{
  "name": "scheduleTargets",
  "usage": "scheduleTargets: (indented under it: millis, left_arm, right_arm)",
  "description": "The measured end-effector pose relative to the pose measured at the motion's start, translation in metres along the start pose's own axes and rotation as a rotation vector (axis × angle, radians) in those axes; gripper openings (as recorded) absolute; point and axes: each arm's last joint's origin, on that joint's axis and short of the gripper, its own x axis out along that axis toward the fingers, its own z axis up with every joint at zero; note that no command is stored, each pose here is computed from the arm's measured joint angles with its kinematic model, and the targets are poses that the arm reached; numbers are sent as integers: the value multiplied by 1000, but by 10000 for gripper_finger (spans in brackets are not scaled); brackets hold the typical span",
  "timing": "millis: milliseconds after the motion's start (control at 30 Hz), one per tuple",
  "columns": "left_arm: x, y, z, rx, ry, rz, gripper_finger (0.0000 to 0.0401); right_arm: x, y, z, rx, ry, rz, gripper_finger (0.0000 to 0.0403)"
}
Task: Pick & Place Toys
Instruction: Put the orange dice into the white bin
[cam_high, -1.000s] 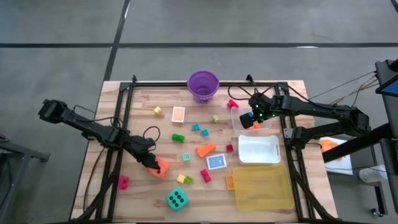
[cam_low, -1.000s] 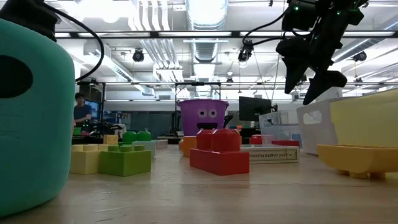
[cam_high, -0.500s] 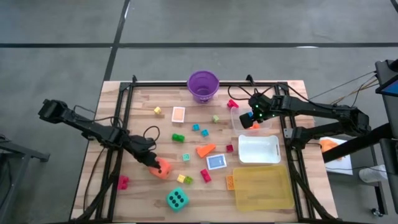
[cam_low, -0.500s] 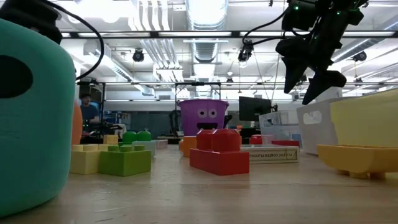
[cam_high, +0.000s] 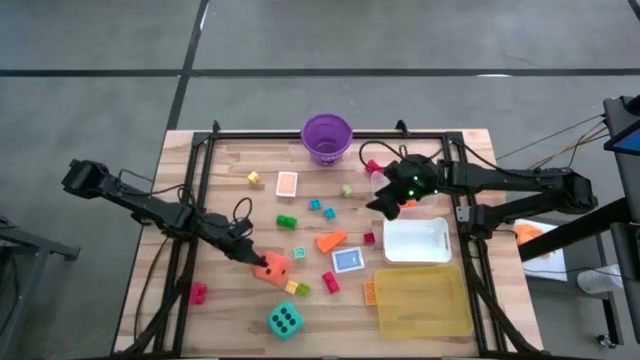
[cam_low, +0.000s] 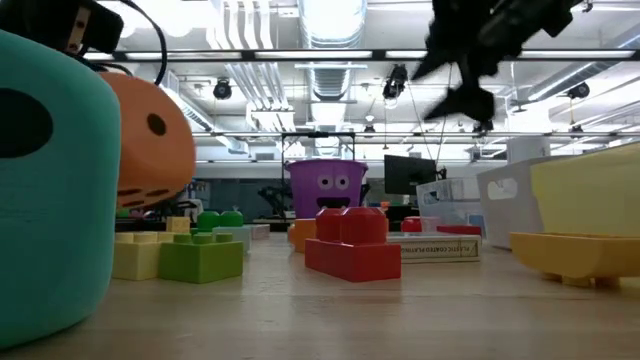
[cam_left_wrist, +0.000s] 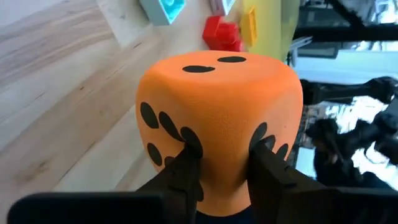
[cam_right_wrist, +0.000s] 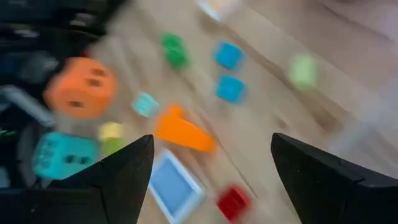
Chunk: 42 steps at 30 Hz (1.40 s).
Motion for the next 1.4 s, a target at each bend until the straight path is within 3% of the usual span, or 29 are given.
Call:
scheduleTargets:
  millis: [200, 600, 933, 1400]
  left_arm:
    - [-1, -11, 4, 11, -77, -109, 80]
    - [-4, -18, 16, 0, -150, -189, 51]
    - [-5, -23, 16, 19, -153, -234, 42]
    - [-8, -27, 22, 43, -214, -284, 27]
  right_arm:
    - [0, 36, -1, -183, -131, 203, 317]
    - [17, 48, -8, -190, -162, 192, 317]
    - [79, 75, 18, -368, -70, 219, 317]
    - [126, 106, 44, -528, 112, 323, 317]
